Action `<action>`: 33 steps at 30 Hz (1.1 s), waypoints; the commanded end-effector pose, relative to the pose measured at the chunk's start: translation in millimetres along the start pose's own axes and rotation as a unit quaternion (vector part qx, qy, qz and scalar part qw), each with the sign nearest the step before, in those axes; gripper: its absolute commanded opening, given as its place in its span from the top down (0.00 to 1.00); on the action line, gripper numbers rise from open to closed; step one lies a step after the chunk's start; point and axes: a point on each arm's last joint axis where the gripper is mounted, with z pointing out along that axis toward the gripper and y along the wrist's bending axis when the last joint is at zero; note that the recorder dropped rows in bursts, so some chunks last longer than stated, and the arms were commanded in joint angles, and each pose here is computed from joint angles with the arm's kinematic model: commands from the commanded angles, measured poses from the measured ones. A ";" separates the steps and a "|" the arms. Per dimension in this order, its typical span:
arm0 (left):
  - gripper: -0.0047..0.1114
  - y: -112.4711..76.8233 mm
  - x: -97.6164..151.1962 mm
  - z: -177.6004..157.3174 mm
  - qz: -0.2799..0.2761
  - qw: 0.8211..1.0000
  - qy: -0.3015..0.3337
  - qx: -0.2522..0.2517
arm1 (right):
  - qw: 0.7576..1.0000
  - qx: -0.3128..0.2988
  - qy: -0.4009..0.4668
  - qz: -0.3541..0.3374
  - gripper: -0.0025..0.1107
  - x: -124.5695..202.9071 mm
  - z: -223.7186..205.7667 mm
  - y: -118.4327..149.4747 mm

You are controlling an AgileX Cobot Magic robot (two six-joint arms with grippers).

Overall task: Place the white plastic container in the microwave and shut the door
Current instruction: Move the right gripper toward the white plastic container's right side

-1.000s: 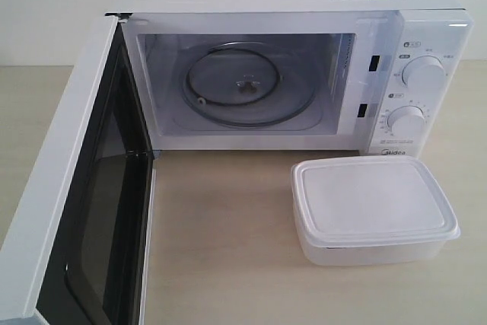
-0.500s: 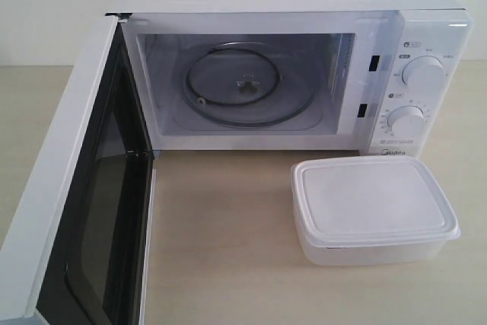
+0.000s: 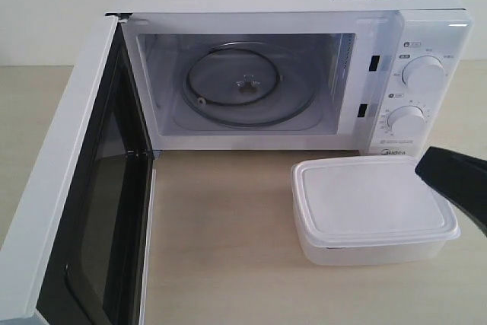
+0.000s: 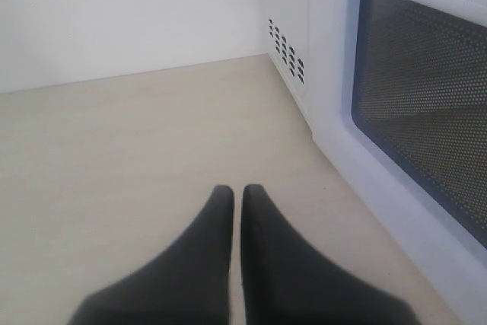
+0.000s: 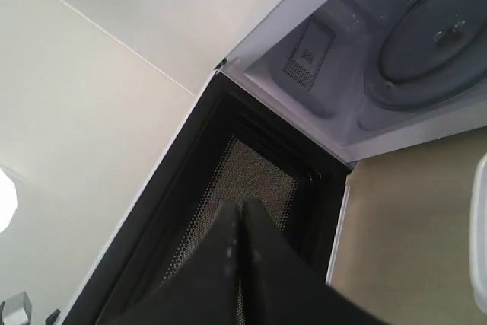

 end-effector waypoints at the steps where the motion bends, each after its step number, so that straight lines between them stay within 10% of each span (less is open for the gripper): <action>1: 0.92 0.1 0.9 0.1 -0.003 1.000 0.000 -0.002 | 1.000 0.003 -0.003 -0.026 0.98 0.6 -0.3 -1.6; 15: 0.92 0.1 0.9 0.1 -0.003 1.000 0.000 -0.002 | 0.955 0.138 -0.045 -0.260 0.98 -31.9 0.2 -6.9; 21: 0.92 0.1 0.9 0.1 -0.003 1.000 0.000 -0.002 | 0.946 0.140 -0.084 -0.280 0.98 -52.4 1.2 8.0; 33: 0.92 0.1 0.9 0.1 -0.002 1.000 0.000 -0.002 | 0.879 0.371 -0.139 -0.265 0.98 -77.5 -21.8 -17.7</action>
